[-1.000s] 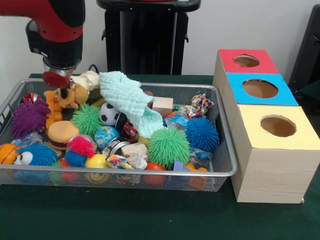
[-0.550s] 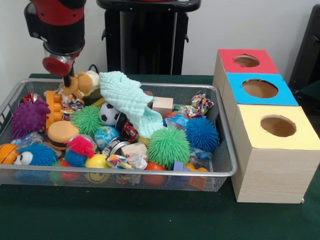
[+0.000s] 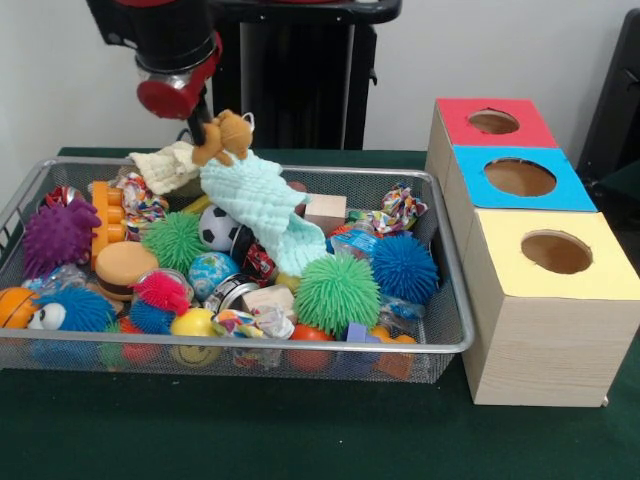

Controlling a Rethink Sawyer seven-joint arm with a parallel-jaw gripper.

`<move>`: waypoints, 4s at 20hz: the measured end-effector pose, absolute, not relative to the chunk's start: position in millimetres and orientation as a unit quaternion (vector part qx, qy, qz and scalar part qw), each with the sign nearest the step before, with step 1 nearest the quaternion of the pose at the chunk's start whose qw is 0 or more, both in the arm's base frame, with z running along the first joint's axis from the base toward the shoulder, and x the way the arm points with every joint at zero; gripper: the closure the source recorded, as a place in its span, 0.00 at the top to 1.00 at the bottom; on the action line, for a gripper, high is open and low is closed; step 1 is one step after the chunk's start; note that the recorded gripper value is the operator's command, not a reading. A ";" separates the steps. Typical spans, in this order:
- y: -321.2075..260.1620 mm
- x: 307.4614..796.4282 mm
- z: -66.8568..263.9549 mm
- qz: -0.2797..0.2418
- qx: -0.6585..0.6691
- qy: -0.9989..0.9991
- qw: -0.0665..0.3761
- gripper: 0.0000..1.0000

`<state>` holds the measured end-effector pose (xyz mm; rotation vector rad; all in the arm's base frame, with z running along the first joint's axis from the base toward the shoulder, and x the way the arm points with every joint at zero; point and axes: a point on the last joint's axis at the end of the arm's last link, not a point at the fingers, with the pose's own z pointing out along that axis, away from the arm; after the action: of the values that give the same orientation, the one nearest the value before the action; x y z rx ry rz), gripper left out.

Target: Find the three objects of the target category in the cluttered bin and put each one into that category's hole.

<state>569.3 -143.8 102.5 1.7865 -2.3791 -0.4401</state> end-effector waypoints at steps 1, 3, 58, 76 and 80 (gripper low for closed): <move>-137.1 565.5 105.3 -0.153 0.594 -0.787 0.067 0.00; -129.6 560.7 109.1 -0.160 0.596 -0.784 0.067 0.00; 136.3 369.9 135.1 -0.144 0.621 -0.766 -0.085 0.00; 172.3 365.3 136.8 -0.120 0.629 -0.753 -0.152 0.00; 178.0 363.2 133.2 -0.122 0.623 -0.756 -0.160 0.00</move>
<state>363.2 178.0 133.2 2.1844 -2.6538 -0.4269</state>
